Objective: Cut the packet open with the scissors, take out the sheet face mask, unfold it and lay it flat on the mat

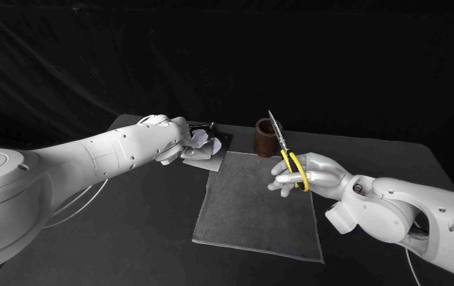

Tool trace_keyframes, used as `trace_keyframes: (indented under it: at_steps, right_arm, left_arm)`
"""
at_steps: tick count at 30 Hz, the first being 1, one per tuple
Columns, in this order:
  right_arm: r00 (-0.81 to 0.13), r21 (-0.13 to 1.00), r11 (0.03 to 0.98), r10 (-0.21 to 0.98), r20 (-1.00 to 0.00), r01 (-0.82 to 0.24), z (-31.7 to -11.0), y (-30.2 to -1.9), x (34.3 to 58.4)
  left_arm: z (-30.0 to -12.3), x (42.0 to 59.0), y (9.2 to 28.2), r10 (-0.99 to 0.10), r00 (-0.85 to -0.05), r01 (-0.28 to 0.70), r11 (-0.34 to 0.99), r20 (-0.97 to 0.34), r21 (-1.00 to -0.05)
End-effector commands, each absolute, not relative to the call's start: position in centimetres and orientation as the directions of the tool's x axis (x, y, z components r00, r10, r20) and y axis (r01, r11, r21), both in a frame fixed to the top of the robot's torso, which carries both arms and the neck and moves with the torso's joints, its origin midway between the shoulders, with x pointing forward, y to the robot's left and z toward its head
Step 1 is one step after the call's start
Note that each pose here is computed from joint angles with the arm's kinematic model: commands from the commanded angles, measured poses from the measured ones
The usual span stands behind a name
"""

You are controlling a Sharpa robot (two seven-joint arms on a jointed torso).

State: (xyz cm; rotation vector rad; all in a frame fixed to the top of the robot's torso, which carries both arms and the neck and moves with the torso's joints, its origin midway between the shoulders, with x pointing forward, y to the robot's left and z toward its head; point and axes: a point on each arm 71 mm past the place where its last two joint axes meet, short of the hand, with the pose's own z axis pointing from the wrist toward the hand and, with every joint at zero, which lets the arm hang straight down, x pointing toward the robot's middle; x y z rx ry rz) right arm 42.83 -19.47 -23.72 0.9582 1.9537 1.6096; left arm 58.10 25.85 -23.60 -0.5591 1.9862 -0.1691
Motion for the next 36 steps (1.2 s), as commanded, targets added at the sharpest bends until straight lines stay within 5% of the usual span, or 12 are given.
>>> trace_keyframes:
  at_steps: [1,8,19,36]
  right_arm:
    - [-0.666,0.968,0.078,0.738,0.106,0.24,-23.7,-19.5,42.9]
    - [-0.662,0.966,0.079,0.742,0.106,0.244,-23.8,-19.7,43.0]
    - [-0.649,0.965,0.085,0.754,0.099,0.246,-24.0,-20.2,43.3]
    - [-0.574,0.97,0.088,0.817,0.059,0.226,-24.2,-20.8,44.2]
  left_arm:
    - [-24.8,57.4,24.9,-0.561,-0.405,-0.312,0.827,-0.723,-0.467]
    - [-24.4,57.1,25.5,-0.624,-0.384,-0.289,0.782,-0.681,-0.553]
    - [-21.7,56.8,26.5,-0.696,-0.295,-0.097,0.704,-0.655,-0.704]
    - [-19.1,54.0,23.6,-0.485,-0.29,0.3,0.772,-0.825,-0.56]
